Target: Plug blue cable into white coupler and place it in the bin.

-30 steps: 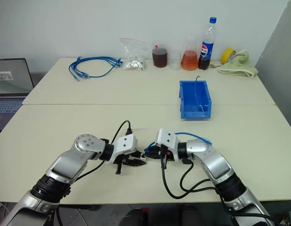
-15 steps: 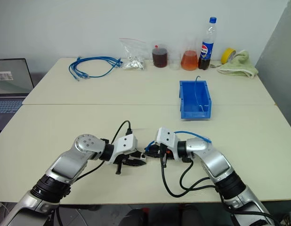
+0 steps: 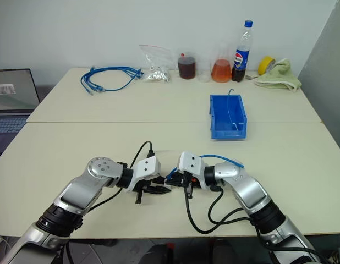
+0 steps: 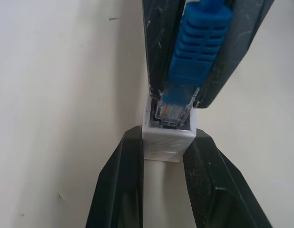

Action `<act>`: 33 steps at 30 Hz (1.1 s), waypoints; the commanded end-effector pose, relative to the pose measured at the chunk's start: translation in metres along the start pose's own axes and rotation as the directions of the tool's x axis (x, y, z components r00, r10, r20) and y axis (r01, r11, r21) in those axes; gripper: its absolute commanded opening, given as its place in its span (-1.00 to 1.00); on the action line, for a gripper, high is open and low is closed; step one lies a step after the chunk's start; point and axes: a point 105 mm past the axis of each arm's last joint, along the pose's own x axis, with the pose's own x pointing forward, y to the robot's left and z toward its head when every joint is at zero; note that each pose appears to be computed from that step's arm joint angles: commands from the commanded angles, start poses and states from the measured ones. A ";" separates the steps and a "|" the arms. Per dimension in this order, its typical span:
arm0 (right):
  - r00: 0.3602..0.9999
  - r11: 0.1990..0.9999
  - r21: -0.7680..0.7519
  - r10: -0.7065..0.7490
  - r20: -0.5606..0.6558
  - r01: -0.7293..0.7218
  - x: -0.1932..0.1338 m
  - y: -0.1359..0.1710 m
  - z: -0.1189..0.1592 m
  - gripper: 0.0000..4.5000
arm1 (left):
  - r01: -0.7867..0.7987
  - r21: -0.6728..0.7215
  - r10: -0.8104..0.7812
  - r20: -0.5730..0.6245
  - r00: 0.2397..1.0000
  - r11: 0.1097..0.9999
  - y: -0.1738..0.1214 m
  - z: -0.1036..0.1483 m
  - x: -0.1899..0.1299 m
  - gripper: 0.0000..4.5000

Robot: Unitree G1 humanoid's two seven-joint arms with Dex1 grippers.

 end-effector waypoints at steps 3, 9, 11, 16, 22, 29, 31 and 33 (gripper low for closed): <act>0.998 0.999 -0.014 0.037 -0.051 -0.038 -0.003 0.006 -0.004 -0.92 | 0.048 -0.068 -0.051 -0.040 0.998 0.997 -0.011 -0.016 0.011 -0.63; 0.994 0.995 0.021 0.102 -0.040 -0.101 0.009 0.017 -0.001 -0.92 | 0.052 -0.071 -0.055 -0.034 0.998 0.996 -0.012 -0.015 0.013 -0.63; 0.991 0.992 0.043 0.125 -0.049 -0.123 0.011 0.020 -0.006 -0.92 | 0.054 -0.069 -0.056 -0.033 0.998 0.996 -0.012 -0.015 0.013 -0.63; 0.985 0.985 0.071 0.159 -0.067 -0.154 0.013 0.025 -0.017 -0.92 | 0.055 -0.069 -0.057 -0.036 0.998 0.996 -0.013 -0.016 0.013 -0.63; 0.970 0.974 0.105 0.214 -0.112 -0.203 0.020 0.036 -0.036 -0.92 | 0.050 -0.072 -0.053 -0.036 0.998 0.996 -0.014 -0.017 0.013 -0.63; 0.959 0.962 0.137 0.254 -0.127 -0.237 0.029 0.043 -0.047 -0.92 | 0.053 -0.074 -0.056 -0.038 0.998 0.996 -0.015 -0.018 0.013 -0.63; 0.957 0.958 0.148 0.263 -0.121 -0.245 0.030 0.045 -0.047 -0.92 | 0.055 -0.074 -0.058 -0.039 0.998 0.996 -0.016 -0.018 0.012 -0.63; 0.958 0.958 0.149 0.263 -0.112 -0.245 0.030 0.044 -0.045 -0.92 | 0.054 -0.063 -0.057 -0.040 0.998 0.997 -0.016 -0.018 0.012 -0.63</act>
